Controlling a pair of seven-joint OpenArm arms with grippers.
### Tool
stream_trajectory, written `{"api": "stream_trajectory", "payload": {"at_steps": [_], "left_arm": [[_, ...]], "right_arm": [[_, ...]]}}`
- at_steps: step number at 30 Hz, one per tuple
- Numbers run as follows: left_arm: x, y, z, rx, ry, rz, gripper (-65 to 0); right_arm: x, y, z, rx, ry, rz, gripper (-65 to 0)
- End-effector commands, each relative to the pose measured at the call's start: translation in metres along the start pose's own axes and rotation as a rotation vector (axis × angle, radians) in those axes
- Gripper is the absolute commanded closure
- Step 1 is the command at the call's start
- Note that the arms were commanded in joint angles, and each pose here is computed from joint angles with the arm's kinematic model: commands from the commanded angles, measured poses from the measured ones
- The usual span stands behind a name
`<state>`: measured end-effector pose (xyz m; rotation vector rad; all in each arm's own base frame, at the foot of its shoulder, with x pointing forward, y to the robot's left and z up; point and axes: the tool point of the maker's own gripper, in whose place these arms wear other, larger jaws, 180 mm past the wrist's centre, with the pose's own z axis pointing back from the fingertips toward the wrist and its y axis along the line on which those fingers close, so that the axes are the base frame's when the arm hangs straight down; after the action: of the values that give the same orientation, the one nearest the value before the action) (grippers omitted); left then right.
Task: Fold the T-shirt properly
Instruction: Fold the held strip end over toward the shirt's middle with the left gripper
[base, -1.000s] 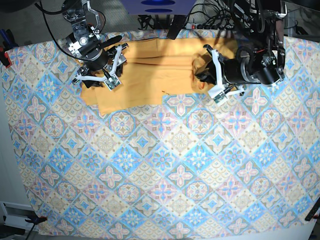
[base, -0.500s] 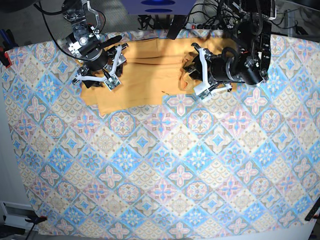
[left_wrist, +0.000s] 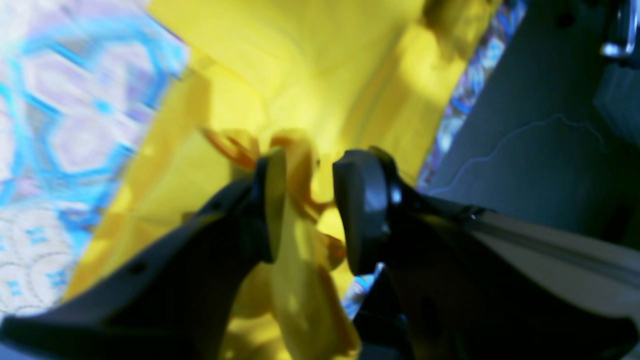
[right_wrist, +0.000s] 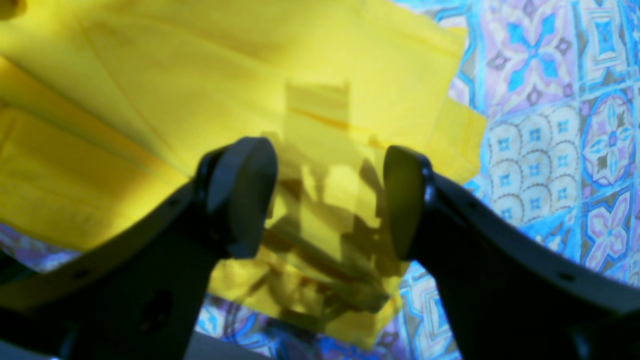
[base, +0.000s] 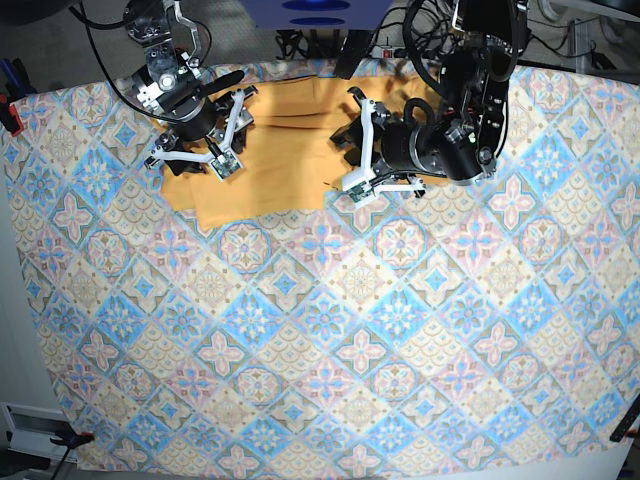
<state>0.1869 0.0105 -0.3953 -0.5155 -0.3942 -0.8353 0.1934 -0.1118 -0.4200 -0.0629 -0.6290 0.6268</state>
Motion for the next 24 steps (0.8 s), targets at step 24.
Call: {"api": "stream_trajectory", "payload": {"at_steps": [24], "left_arm": [[-0.046,0.049,0.038,0.139,0.059,0.065,-8.8]], "right_arm": [[0.007,-0.007,0.002,-0.02,-0.028,0.001,-36.4]]}}
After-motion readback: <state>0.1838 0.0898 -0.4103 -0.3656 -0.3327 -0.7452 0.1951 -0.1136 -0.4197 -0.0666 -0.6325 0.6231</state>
